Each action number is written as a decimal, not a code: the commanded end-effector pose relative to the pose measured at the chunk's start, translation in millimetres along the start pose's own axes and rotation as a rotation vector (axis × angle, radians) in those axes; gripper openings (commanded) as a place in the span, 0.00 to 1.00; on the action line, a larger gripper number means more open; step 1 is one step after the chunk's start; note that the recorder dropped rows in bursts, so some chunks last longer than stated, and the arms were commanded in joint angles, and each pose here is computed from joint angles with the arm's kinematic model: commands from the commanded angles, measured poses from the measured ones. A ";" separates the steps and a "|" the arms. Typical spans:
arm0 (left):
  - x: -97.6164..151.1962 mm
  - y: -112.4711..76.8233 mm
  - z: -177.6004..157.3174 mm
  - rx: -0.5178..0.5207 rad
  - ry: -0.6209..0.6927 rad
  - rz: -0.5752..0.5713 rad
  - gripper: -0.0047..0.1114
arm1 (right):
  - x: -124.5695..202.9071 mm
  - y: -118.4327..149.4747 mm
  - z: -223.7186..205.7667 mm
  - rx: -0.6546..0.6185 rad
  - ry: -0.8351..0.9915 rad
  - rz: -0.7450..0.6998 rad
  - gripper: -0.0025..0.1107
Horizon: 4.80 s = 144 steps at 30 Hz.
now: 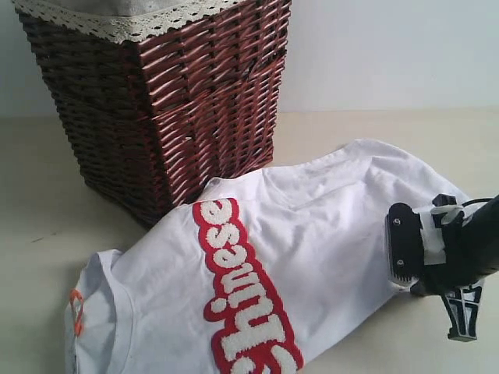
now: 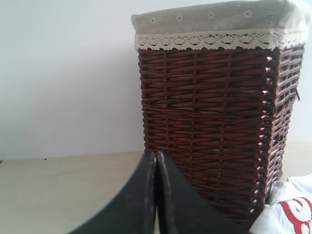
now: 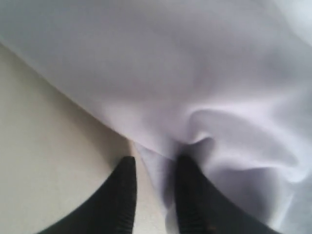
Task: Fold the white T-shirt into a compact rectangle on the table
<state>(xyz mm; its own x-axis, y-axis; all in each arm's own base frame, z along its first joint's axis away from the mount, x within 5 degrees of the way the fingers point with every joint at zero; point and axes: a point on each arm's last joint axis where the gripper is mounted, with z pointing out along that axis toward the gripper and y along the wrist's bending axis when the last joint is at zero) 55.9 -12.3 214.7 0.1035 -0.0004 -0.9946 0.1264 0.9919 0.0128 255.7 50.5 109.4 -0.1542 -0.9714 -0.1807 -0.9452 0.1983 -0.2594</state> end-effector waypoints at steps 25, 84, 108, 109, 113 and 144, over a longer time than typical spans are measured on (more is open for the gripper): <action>-0.9 -0.3 -0.6 0.002 -0.009 -0.008 0.04 | -5.7 57.9 -111.8 -0.374 -0.122 -0.272 0.02; -0.9 -0.3 -0.6 0.002 -0.009 -0.008 0.04 | 2.9 65.5 -61.3 -0.349 -0.040 0.156 0.43; -0.9 -0.3 -0.6 0.002 -0.009 -0.008 0.04 | 16.7 70.0 -46.3 -0.449 0.093 0.022 0.02; -0.9 -0.3 -0.6 0.002 -0.009 -0.008 0.04 | 18.7 73.3 -51.3 -0.482 0.110 -0.006 0.02; -0.9 -0.3 -0.6 0.002 -0.009 -0.008 0.04 | 30.2 85.7 -75.0 -0.622 0.207 -0.144 0.02; -0.9 -0.3 -0.6 0.002 -0.009 -0.008 0.04 | 20.6 18.7 -91.2 0.305 0.093 0.160 0.30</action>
<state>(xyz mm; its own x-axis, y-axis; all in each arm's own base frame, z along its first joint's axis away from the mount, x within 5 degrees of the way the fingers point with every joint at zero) 55.9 -12.3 214.7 0.1035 -0.0004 -0.9946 0.1264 0.9919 0.0128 197.7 19.7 200.6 -0.1945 -0.9791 -0.0592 -0.8176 0.1951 -0.5417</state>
